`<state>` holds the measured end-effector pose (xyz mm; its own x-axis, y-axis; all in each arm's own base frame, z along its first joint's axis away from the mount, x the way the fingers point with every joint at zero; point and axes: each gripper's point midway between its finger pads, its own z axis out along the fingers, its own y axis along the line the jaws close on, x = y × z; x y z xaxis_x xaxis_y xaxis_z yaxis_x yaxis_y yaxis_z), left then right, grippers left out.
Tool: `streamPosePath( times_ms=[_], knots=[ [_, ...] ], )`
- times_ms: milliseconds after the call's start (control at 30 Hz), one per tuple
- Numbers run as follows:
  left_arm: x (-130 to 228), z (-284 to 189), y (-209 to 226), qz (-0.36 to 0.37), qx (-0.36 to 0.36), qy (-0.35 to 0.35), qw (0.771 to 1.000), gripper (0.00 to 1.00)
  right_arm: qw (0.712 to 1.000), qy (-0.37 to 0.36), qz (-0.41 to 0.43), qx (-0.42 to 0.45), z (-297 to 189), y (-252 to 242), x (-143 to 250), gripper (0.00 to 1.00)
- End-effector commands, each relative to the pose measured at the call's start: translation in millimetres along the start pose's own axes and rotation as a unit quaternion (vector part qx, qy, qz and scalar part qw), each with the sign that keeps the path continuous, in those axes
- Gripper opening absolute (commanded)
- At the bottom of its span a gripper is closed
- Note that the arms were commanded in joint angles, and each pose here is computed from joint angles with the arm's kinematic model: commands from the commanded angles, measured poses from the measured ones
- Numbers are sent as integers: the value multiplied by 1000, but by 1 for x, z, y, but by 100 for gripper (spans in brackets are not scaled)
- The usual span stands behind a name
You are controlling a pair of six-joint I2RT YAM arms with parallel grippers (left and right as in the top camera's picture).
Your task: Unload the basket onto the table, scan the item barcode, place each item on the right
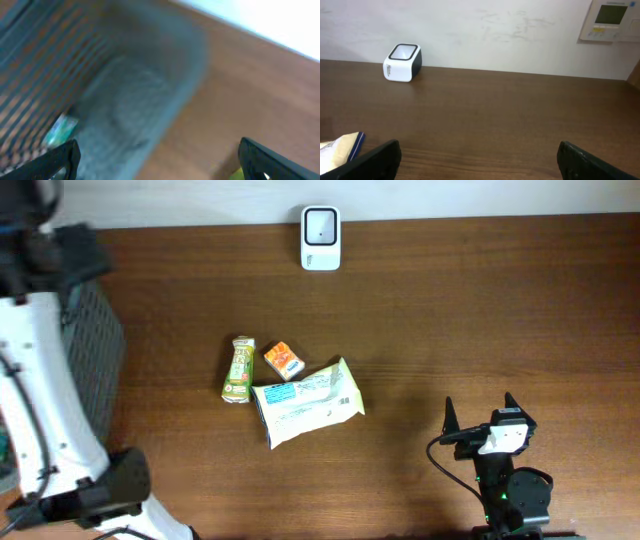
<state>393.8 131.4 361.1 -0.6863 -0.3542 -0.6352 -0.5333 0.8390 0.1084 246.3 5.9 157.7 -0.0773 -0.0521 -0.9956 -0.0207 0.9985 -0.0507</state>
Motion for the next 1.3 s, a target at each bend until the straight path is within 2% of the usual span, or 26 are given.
streamPosePath(
  times_ms=[0, 100, 167, 233, 300, 433, 533, 667, 833, 867, 933, 967, 1100, 1167, 1267],
  knots=[
    [16, 39, 109, -148, -93, 55, 983, 99, 1000, 4, 0, 3, 0, -1, 4, 99],
    [49, 99, 176, -213, -149, 99, 961, 99, 1000, 4, 0, 3, 0, -1, 4, 99],
    [85, 151, 193, -217, -164, 130, 953, 100, 1000, 4, 0, 3, 0, -1, 4, 99],
    [112, 195, 199, -154, -160, 139, 965, 100, 1000, 4, 0, 3, 0, -1, 4, 99],
    [123, 221, 198, -47, -146, 138, 978, 96, 1000, 4, 0, 3, 0, -1, 4, 99],
    [148, 241, 218, -13, -153, 142, 978, 92, 1000, 4, 0, 3, 0, -1, 4, 99],
    [161, 247, 228, -5, -157, 148, 976, 80, 1000, 4, 0, 3, 0, -1, 4, 99],
    [182, 263, 225, 33, -152, 153, 976, 71, 1000, 4, 0, 3, 0, -1, 4, 99],
    [205, 276, 248, 10, -165, 164, 972, 69, 1000, 4, 0, 3, 0, -1, 4, 99],
    [208, 278, 253, 4, -169, 164, 972, 69, 1000, 4, 0, 3, 0, -1, 4, 99],
    [199, 281, 253, 4, -170, 147, 974, 58, 1000, 4, 0, 3, 0, -1, 4, 99],
    [194, 280, 252, 6, -169, 142, 975, 57, 1000, 4, 0, 3, 0, -1, 4, 99],
    [143, 260, 244, 20, -182, 85, 979, 68, 1000, 4, 0, 3, 0, -1, 4, 99],
    [139, 253, 245, 45, -188, 86, 977, 67, 1000, 4, 0, 3, 0, -1, 4, 99],
    [146, 247, 262, 57, -223, 105, 967, 73, 1000, 4, 0, 3, 0, -1, 4, 99]
  ],
)
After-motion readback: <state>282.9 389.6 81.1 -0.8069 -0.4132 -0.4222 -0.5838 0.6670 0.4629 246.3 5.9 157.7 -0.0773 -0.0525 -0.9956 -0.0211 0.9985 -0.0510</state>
